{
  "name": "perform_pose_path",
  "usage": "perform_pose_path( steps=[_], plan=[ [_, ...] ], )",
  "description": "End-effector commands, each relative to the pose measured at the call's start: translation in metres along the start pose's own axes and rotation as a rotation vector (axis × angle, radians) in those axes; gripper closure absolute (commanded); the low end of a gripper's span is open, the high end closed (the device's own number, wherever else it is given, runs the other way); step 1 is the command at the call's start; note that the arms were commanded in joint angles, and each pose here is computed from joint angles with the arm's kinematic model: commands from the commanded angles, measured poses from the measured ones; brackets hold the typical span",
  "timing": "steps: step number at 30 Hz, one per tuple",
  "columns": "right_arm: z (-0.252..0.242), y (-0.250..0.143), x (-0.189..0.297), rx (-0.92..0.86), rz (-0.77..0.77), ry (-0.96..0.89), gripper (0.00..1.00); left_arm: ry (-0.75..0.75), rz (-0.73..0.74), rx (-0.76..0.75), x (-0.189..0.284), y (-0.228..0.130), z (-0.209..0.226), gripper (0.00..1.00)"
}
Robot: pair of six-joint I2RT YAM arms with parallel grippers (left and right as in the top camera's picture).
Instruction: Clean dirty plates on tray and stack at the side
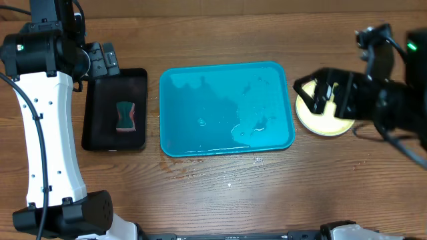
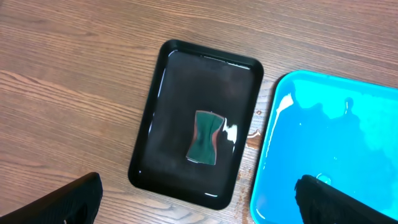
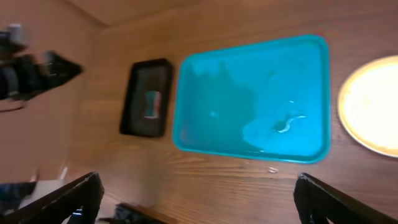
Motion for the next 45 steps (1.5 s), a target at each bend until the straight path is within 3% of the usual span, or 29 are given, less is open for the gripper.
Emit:
perform_pose_path(
  steps=[1, 8, 12, 19, 29, 35, 45],
  plan=[
    [0.005, 0.0, 0.007, 0.032, -0.022, 0.017, 0.0, -0.011, -0.003, 0.012, 0.001, 0.002, -0.003, 0.0],
    [-0.023, 0.005, 0.012, 0.087, -0.066, -0.173, 0.0, -0.011, -0.003, 0.012, 0.001, 0.002, -0.003, 0.0],
    [-0.021, 0.013, 0.012, 0.273, -0.099, -0.172, 0.0, -0.011, -0.003, 0.012, 0.001, 0.002, -0.003, 0.0],
    [-0.02, 0.009, 0.016, 0.348, -0.257, -0.154, 0.0, -0.011, -0.003, 0.012, 0.001, 0.002, -0.003, 0.0],
    [-0.059, -0.054, -0.041, 0.45, -0.489, -0.105, 0.0, -0.011, -0.003, 0.012, 0.001, 0.002, -0.003, 0.0],
    [-0.087, -0.097, -0.081, 0.479, -0.565, -0.086, 0.0, -0.011, -0.003, 0.012, 0.001, 0.002, -0.003, 0.0],
    [-0.103, -0.136, -0.117, 0.547, -0.689, -0.006, 0.0, -0.011, -0.003, 0.012, 0.001, 0.002, -0.003, 0.0]
  ],
)
Point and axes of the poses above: each gripper's point midway between its finger pads, its own x axis back along the fingers, its own z axis along the line the jaws close on, y = z × x, the point moved 2 cm from there along x, back along the fingers, and after that the axes turned 4 degrees about x, right-handed, at the moved point
